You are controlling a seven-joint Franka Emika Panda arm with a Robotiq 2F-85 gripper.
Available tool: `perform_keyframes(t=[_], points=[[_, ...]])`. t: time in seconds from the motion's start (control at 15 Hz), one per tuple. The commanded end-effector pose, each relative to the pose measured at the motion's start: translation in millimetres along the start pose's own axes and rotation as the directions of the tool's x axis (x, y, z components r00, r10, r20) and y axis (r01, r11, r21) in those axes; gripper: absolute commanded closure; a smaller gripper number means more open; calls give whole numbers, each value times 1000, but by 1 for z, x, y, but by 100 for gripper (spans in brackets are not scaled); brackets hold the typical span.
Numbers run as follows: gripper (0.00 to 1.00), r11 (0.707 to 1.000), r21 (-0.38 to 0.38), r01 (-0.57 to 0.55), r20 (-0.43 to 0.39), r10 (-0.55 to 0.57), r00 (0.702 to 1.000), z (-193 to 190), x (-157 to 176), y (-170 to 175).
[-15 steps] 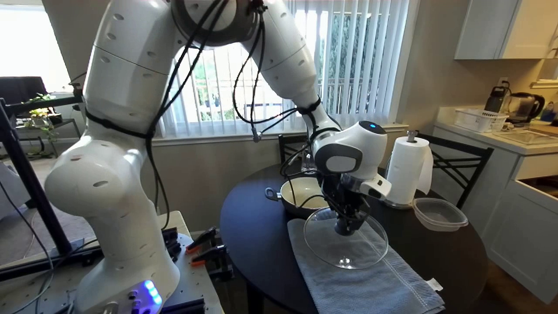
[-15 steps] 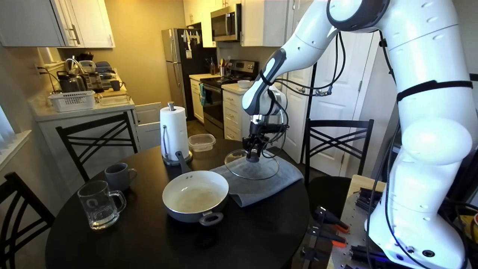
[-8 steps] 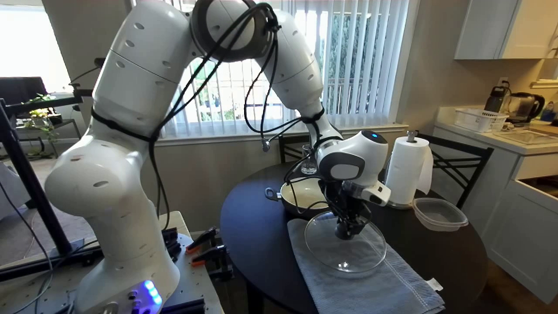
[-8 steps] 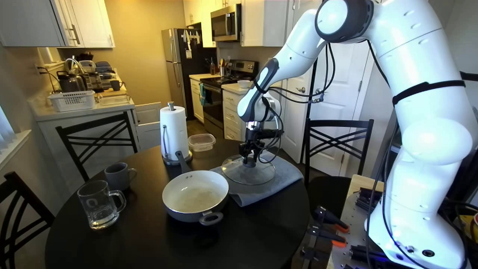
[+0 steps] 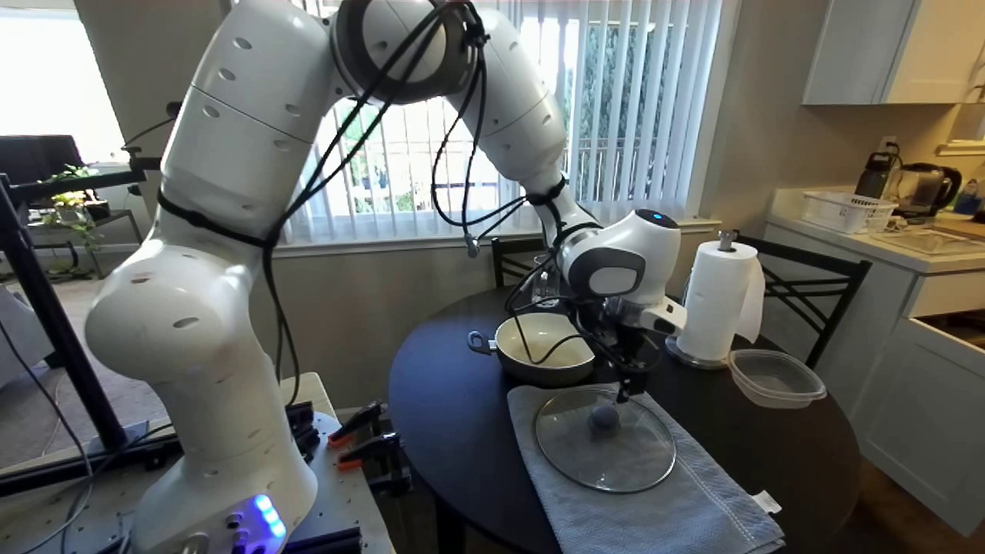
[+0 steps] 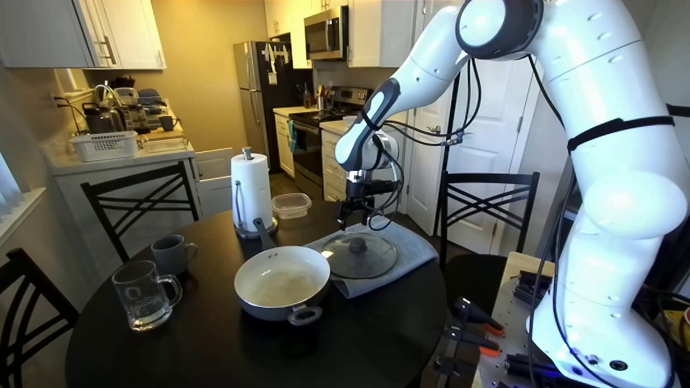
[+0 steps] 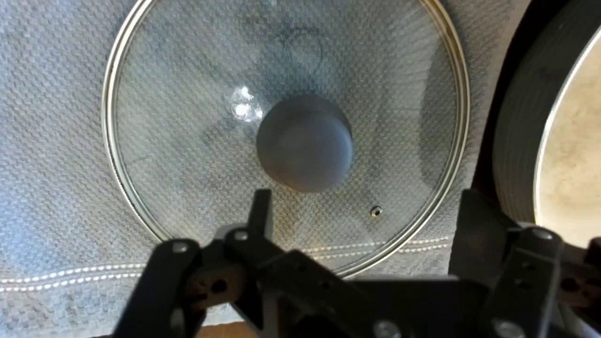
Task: Put the lid on the towel
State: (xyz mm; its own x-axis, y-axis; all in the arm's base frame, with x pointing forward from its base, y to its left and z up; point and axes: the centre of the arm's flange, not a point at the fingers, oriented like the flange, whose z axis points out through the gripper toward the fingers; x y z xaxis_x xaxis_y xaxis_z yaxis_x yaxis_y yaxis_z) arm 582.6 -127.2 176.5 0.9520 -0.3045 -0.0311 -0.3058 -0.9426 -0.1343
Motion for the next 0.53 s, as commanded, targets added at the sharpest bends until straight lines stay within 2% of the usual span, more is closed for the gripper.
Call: perform_keyframes(t=[0.0,0.47], points=[[0,1000,0,4,-5,-4,1000,-3,1,-2],[0,1000,-1,0,4,0,1000,2,0,0]])
